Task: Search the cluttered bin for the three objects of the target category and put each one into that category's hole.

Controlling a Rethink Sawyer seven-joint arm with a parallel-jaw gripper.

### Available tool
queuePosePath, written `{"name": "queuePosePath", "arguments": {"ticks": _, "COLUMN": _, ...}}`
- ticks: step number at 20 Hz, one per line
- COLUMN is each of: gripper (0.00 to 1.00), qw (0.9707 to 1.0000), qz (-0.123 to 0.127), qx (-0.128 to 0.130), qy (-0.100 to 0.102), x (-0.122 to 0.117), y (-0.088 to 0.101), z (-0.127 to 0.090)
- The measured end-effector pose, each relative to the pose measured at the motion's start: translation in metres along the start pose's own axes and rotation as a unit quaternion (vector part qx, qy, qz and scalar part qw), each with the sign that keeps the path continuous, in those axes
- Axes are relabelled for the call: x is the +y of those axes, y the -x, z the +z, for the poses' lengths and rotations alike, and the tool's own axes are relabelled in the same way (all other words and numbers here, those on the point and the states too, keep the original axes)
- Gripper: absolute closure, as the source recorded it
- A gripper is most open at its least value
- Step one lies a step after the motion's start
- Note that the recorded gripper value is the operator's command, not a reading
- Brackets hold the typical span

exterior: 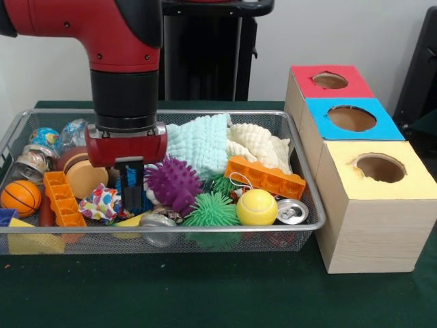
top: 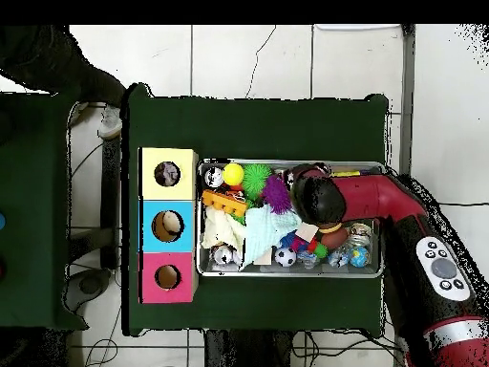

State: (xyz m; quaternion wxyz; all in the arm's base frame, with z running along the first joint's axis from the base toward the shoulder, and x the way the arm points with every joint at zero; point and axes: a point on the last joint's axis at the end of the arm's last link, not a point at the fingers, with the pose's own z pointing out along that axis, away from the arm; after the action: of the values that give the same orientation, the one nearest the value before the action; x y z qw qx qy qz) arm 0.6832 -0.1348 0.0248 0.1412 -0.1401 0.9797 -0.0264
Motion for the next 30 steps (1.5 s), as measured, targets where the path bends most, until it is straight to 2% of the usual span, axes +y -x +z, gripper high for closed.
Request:
{"name": "queuePosePath", "arguments": {"ticks": 6, "gripper": 1.0, "qw": 0.9999, "qz": 0.006, "qx": -0.008, "qy": 0.005, "x": -0.006, "y": 0.002, "z": -0.001}}
{"name": "queuePosePath", "arguments": {"ticks": 11, "gripper": 1.0, "qw": 0.9999, "qz": 0.005, "qx": -0.013, "qy": 0.002, "x": -0.01, "y": 0.006, "z": -0.007}}
{"name": "queuePosePath", "arguments": {"ticks": 29, "gripper": 1.0, "qw": 0.9994, "qz": -0.007, "qx": -0.012, "qy": -0.03, "x": -0.03, "y": 0.021, "z": -0.049}}
{"name": "queuePosePath", "arguments": {"ticks": 30, "gripper": 0.0, "qw": 0.9992, "qz": -0.019, "qx": -0.012, "qy": -0.034, "x": -0.034, "y": 0.019, "z": -0.05}}
